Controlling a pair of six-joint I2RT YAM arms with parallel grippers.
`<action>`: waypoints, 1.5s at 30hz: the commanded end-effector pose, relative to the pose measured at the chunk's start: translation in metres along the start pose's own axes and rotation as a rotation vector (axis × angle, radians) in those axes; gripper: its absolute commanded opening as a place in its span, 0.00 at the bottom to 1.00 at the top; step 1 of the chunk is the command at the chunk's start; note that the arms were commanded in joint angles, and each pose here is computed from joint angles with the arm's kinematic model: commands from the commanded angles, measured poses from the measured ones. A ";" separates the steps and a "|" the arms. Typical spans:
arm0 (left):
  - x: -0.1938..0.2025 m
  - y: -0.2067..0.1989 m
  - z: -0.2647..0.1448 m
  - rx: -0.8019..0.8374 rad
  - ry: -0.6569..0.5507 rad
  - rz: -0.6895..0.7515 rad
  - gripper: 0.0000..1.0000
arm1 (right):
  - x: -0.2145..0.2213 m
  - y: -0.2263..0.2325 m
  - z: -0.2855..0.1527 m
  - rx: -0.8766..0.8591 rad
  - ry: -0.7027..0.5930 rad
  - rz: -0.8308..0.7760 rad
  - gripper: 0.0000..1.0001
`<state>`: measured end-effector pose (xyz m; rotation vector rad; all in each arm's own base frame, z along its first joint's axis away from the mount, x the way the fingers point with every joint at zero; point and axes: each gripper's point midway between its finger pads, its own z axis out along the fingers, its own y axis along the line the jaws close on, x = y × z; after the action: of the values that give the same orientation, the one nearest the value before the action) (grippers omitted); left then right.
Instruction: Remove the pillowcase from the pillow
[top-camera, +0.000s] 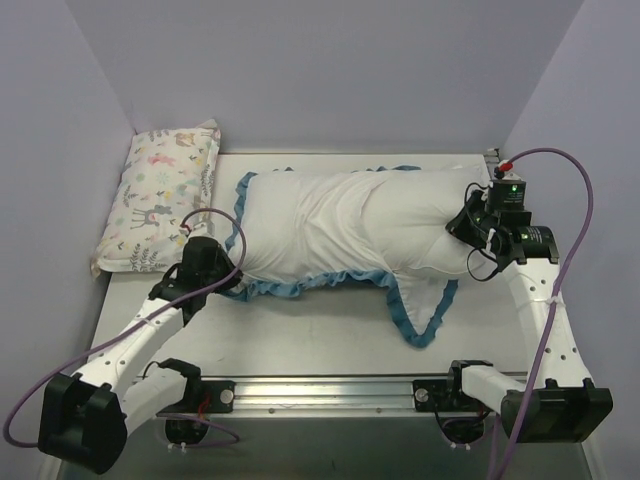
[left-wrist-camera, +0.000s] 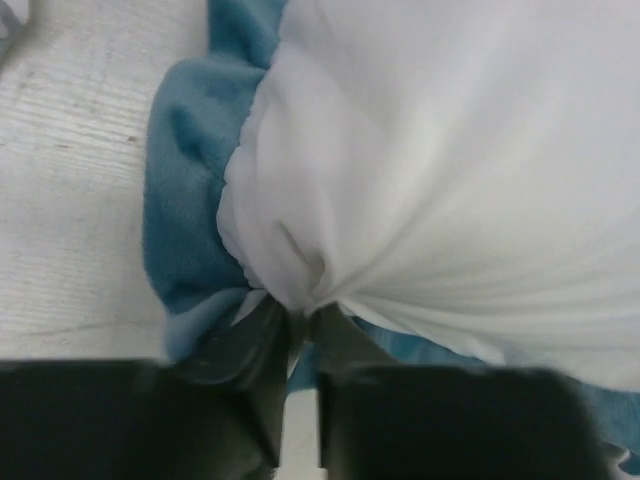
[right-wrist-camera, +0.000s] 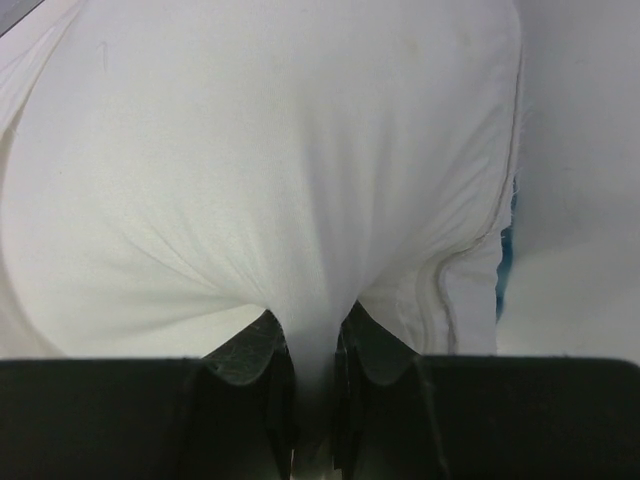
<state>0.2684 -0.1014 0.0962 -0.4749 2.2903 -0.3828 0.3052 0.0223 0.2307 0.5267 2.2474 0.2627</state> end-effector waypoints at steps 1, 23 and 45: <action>-0.033 -0.021 0.000 0.095 -0.071 -0.001 0.11 | -0.046 0.008 -0.012 -0.005 -0.164 -0.003 0.00; -0.198 0.099 -0.049 -0.293 -0.392 -0.277 0.00 | -0.066 -0.021 -0.016 0.009 -0.177 0.152 0.00; -0.201 -0.147 -0.016 0.356 -0.289 0.190 0.87 | -0.046 0.026 -0.012 -0.005 -0.153 -0.080 0.88</action>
<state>0.3896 -0.1024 0.2884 -0.2399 1.9550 -0.4730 0.3044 0.0211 0.2637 0.4857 2.1512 0.2060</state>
